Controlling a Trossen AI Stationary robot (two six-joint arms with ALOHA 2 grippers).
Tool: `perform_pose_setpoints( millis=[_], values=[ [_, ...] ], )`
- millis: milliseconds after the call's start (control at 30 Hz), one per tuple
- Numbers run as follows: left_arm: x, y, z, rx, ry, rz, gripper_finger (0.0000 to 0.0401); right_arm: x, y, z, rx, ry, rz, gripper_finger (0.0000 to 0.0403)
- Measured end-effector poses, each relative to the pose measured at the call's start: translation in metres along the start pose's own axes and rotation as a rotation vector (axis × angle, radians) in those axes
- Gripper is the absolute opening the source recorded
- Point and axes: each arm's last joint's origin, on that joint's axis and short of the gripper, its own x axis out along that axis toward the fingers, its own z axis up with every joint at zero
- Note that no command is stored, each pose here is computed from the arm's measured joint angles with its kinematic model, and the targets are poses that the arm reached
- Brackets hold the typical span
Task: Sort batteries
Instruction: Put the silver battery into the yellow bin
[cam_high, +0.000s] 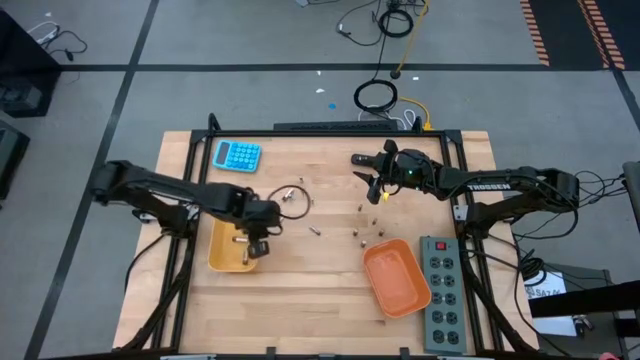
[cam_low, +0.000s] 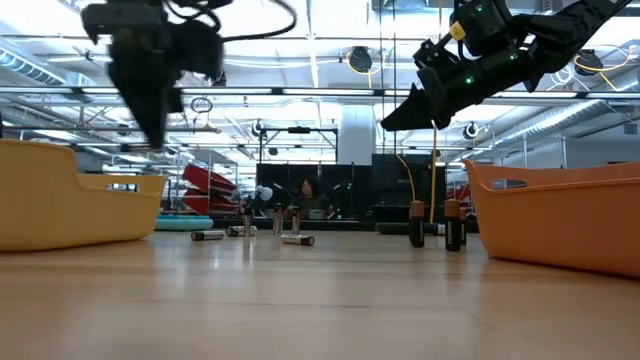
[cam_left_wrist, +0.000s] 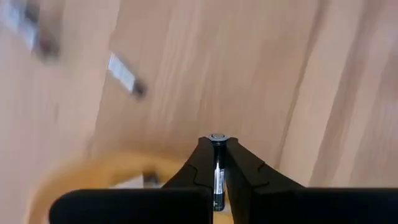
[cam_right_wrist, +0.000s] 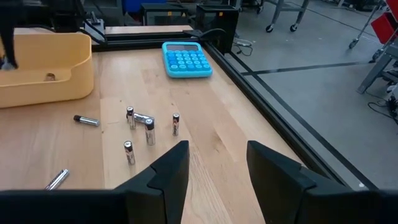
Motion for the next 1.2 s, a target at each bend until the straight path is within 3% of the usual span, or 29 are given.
perform_pose_setpoints(
  millis=[200,333,533,633,767,1200],
  values=[
    [-0.005,0.006,-0.025,-0.172,0.120,0.094,0.0098,0.000,0.000,0.000,0.000,-0.001,0.000,0.0153],
    [-0.004,0.009,-0.026,-0.158,0.127,0.125,0.0136,0.000,0.000,0.000,0.000,-0.001,0.000,0.0153],
    [-0.001,0.020,0.005,-0.068,-0.145,0.184,0.0144,0.000,0.000,0.001,-0.001,-0.009,-0.001,0.0153],
    [0.008,0.032,0.018,-0.062,-0.176,0.214,0.0144,0.000,0.000,0.001,-0.001,-0.009,-0.001,0.0153],
    [0.027,0.048,0.030,-0.044,-0.134,0.242,0.0145,0.000,0.000,0.000,-0.002,-0.002,0.000,0.0153],
    [0.082,0.074,0.047,-0.083,0.045,0.066,0.0146,0.000,0.000,-0.002,-0.022,0.019,-0.002,0.0153]
  ],
)
